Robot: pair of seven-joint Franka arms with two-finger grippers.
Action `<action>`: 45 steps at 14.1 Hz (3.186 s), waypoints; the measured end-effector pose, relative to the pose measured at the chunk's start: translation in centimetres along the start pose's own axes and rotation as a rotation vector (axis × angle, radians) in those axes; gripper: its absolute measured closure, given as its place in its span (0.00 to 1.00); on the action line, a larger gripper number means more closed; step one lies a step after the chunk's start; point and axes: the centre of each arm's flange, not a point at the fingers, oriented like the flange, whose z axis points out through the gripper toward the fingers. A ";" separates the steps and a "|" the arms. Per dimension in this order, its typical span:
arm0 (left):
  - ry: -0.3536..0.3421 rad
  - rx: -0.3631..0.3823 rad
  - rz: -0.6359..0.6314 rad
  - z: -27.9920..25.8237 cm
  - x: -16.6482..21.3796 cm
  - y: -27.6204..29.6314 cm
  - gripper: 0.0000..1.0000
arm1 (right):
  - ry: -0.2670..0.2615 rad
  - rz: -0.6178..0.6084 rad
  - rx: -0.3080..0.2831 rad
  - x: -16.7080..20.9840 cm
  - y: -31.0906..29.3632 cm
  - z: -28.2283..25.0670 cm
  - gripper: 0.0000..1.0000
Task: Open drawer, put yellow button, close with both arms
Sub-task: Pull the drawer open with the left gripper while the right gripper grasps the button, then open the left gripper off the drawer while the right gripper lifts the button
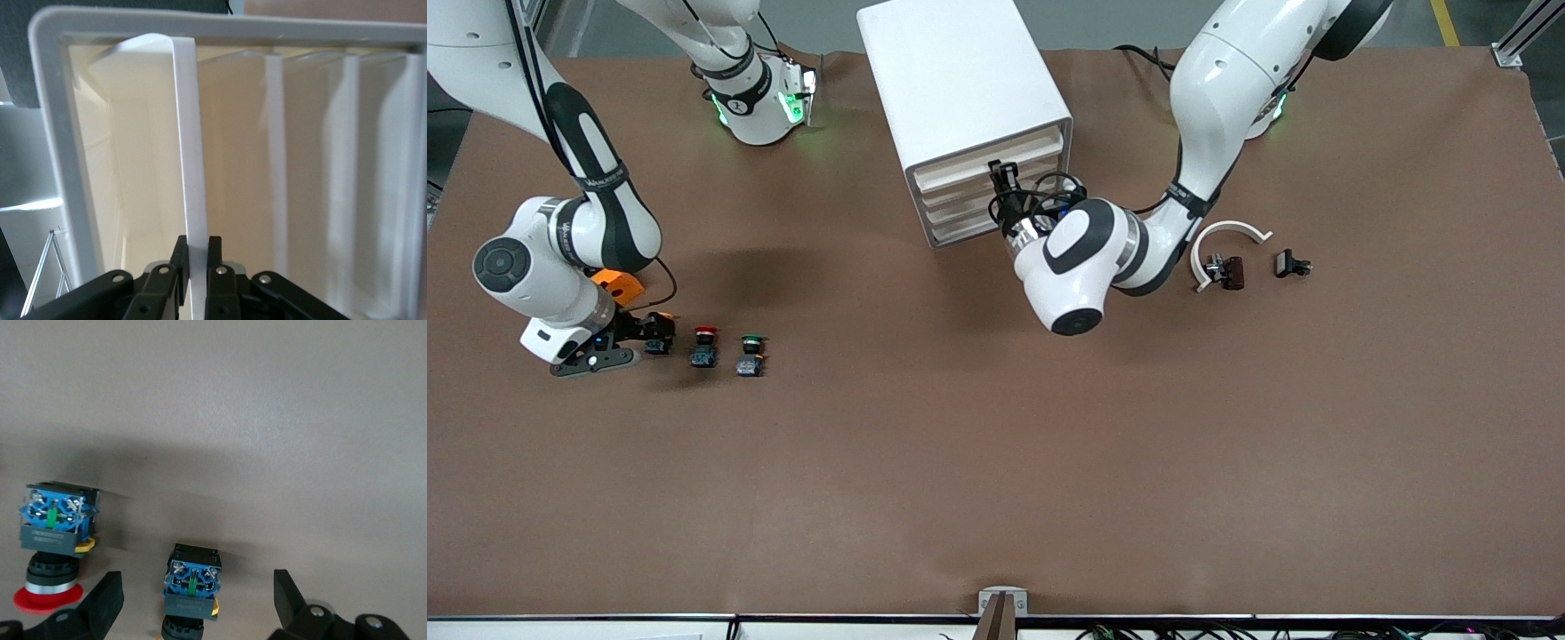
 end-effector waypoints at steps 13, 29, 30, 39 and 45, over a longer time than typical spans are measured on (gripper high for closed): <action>-0.257 -0.125 0.131 -14.2 4.9 3.1 0.71 | -0.027 0.045 0.035 -0.6 -0.1 2.3 0.00; -0.033 -0.570 0.422 -26.1 12.0 1.0 0.00 | -0.033 0.064 0.042 -1.0 0.6 2.5 0.46; -0.002 -0.594 0.431 -26.5 12.3 0.5 0.00 | -0.032 0.063 0.042 -1.0 0.6 2.5 0.59; 0.208 -0.757 0.690 -29.9 14.2 -5.8 0.00 | -0.167 0.002 0.083 3.9 -0.7 -6.1 0.59; 0.360 -0.812 0.775 -30.8 15.0 -8.3 0.00 | -0.281 0.099 0.078 6.6 -7.8 -20.5 0.59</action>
